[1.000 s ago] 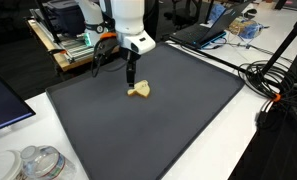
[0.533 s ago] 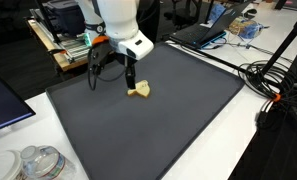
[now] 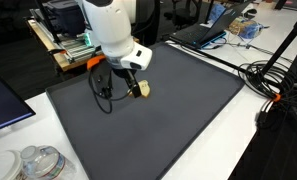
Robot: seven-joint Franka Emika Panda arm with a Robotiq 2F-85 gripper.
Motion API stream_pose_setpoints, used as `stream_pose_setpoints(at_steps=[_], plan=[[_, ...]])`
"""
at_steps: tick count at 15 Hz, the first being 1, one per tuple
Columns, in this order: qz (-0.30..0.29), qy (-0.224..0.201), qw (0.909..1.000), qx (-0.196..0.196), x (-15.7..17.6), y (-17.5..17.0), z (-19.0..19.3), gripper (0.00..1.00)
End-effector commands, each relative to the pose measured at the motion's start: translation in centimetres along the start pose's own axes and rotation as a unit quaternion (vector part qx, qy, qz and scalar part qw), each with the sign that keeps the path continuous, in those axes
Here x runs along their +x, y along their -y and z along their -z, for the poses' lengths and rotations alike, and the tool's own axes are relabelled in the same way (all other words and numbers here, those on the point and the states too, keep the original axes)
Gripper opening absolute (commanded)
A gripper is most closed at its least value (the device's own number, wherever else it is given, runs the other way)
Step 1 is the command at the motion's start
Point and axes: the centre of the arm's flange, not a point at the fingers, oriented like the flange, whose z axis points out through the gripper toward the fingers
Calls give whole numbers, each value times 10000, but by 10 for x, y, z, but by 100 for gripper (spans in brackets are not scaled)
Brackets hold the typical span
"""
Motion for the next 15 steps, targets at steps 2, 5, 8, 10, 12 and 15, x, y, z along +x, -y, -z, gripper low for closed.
stream_pose_setpoints(at_steps=[2, 5, 8, 10, 12, 15], plan=[[812, -329, 9962, 34, -18, -23, -14, 100], [1215, -535, 9911, -70, -31, -29, -24, 100], [1460, -794, 9860, -118, -41, -34, -32, 100], [1561, -938, 9832, -122, -46, -34, -39, 100], [1634, -1007, 9813, -107, -50, -33, -44, 100], [1760, -1013, 9790, -161, -45, -24, -41, 100]])
